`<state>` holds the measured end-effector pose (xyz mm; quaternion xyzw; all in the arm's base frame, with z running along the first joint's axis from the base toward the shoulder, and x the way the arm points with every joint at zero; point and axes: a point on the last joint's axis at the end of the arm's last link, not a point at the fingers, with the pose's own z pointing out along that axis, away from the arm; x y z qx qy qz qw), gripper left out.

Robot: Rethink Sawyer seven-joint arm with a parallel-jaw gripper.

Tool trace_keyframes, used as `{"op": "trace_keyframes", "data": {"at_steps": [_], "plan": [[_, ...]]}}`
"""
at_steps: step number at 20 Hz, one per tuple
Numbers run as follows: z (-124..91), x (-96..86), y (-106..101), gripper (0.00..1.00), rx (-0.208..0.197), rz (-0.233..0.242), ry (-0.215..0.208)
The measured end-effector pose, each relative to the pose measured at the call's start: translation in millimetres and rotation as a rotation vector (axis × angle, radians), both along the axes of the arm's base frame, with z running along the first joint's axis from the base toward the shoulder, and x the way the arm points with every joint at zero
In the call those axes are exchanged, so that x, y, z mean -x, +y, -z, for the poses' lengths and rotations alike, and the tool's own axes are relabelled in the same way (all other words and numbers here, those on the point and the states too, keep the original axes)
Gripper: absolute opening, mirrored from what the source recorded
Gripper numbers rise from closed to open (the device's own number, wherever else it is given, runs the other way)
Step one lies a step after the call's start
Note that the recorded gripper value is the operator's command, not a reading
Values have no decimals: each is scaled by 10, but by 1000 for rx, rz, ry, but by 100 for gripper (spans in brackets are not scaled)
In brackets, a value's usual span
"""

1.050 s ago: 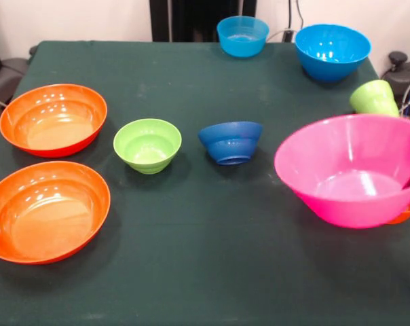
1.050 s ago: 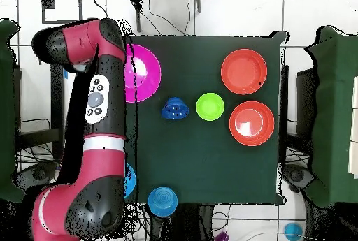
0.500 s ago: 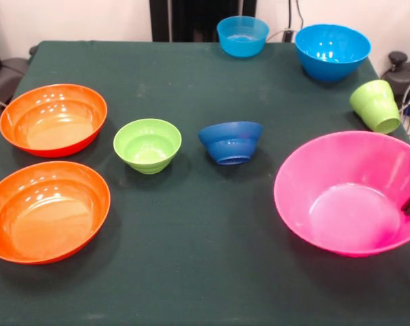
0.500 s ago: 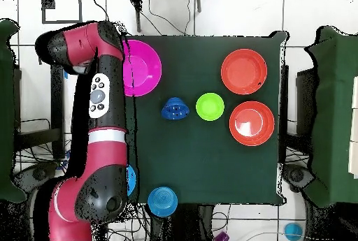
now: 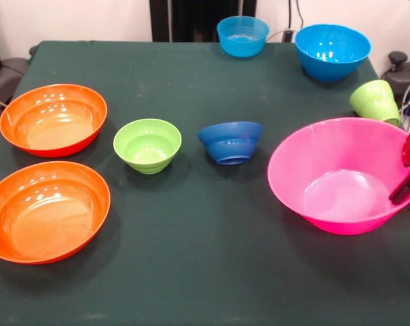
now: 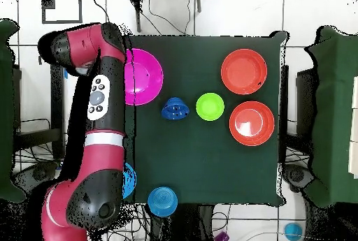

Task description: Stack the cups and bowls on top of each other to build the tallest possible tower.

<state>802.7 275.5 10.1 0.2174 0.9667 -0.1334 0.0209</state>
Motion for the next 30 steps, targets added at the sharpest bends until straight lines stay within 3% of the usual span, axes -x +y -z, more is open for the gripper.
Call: {"op": "trace_keyframes", "data": {"at_steps": [5,11,19,26,30], "plan": [[-136,14,-78,0,8,23,3],[-544,19,26,0,8,33,8],[-994,15,123,0,6,45,52],[-1087,-42,209,0,8,25,43],[-1038,-127,314,0,-10,5,24]]}}
